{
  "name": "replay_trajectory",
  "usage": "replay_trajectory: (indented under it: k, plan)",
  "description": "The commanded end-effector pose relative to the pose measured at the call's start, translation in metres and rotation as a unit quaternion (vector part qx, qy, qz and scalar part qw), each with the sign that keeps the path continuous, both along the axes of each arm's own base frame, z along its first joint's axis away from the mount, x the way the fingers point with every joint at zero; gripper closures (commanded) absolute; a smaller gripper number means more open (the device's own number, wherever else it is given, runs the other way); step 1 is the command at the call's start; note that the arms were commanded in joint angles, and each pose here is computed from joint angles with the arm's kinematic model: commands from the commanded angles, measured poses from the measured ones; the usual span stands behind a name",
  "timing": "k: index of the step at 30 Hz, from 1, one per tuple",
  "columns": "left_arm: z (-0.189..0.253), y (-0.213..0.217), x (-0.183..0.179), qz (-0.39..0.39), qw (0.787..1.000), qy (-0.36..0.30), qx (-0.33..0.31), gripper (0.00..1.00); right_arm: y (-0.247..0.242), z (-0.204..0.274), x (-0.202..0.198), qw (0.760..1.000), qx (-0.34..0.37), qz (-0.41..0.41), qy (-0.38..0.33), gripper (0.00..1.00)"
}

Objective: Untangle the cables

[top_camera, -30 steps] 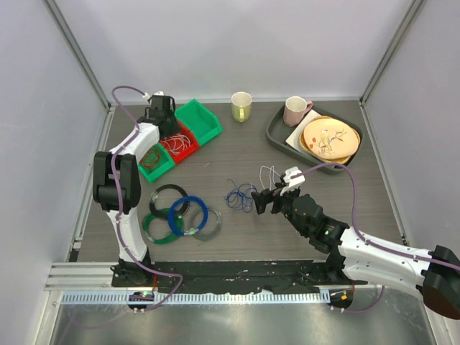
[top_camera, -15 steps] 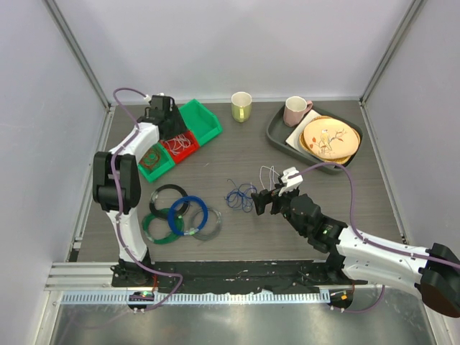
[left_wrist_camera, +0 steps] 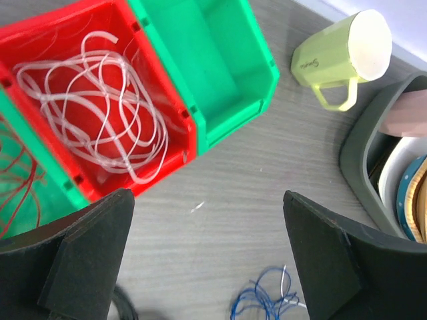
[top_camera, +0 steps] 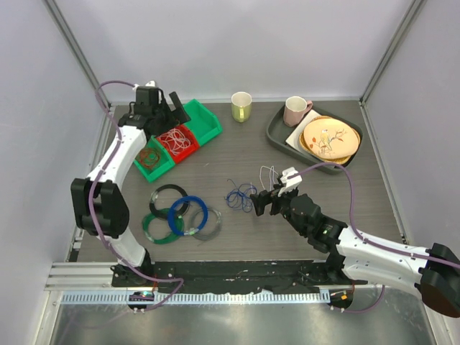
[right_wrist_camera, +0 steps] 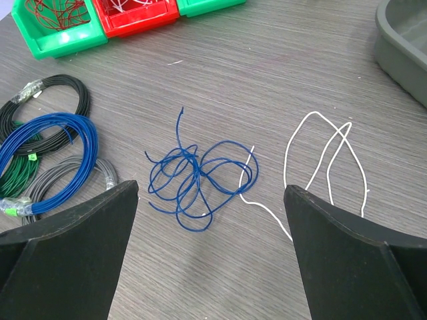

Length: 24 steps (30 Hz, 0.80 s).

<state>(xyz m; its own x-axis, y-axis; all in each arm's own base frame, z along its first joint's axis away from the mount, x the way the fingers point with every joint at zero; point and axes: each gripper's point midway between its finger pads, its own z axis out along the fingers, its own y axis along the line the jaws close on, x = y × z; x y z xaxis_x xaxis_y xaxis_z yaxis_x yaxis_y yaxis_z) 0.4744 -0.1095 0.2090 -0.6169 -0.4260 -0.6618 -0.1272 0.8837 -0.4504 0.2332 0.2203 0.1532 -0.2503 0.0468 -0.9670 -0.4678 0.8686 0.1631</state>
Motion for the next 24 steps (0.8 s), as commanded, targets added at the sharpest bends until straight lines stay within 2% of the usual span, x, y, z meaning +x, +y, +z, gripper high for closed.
replay_trajectory:
  k: [1,5,6,8,9,10,12,13,16,18,21,24]
  plan:
    - [0.007,0.006,-0.038,0.03,0.999,0.043,0.005,0.01,0.009,0.029,0.002,0.999,0.032,0.01,-0.022,0.04]
    - [0.018,-0.019,-0.072,-0.011,1.0,0.007,0.004,0.0,0.009,0.029,0.003,0.999,0.039,0.003,-0.018,0.04]
    - [0.036,-0.033,-0.089,-0.025,0.999,-0.021,0.015,0.0,0.009,0.029,0.004,0.999,0.042,0.0,-0.016,0.04]
    - [0.028,-0.041,-0.11,-0.034,0.998,-0.027,0.042,0.0,0.01,0.024,0.005,0.999,0.039,-0.004,-0.006,0.03]
    - [0.044,-0.058,-0.132,-0.062,0.996,-0.055,0.035,0.0,0.01,0.023,0.006,0.999,0.036,-0.007,-0.003,0.03]
    - [0.027,-0.061,-0.146,-0.074,0.995,-0.045,0.043,0.0,0.012,0.023,0.007,0.999,0.034,-0.006,-0.001,0.03]
    - [0.038,-0.075,-0.173,-0.105,0.991,-0.078,0.02,0.0,0.018,0.012,0.006,1.0,0.016,0.005,0.014,0.03]
    - [0.019,-0.075,-0.187,-0.116,0.991,-0.065,0.018,0.0,0.022,0.013,0.006,1.0,0.013,0.014,0.017,0.03]
    - [-0.003,-0.072,-0.214,-0.128,0.989,-0.069,-0.004,0.0,0.033,-0.002,0.007,0.999,-0.006,0.029,0.038,0.03]
    - [-0.011,-0.069,-0.219,-0.128,0.988,-0.081,-0.009,0.0,0.036,-0.017,0.011,0.998,-0.024,0.021,0.055,0.04]
    - [-0.035,-0.058,-0.232,-0.12,0.991,-0.057,0.001,0.0,0.045,-0.027,0.016,0.996,-0.036,0.017,0.08,0.04]
    - [-0.038,-0.061,-0.237,-0.131,0.99,-0.056,-0.011,0.0,0.058,-0.046,0.021,0.992,-0.056,0.019,0.112,0.07]
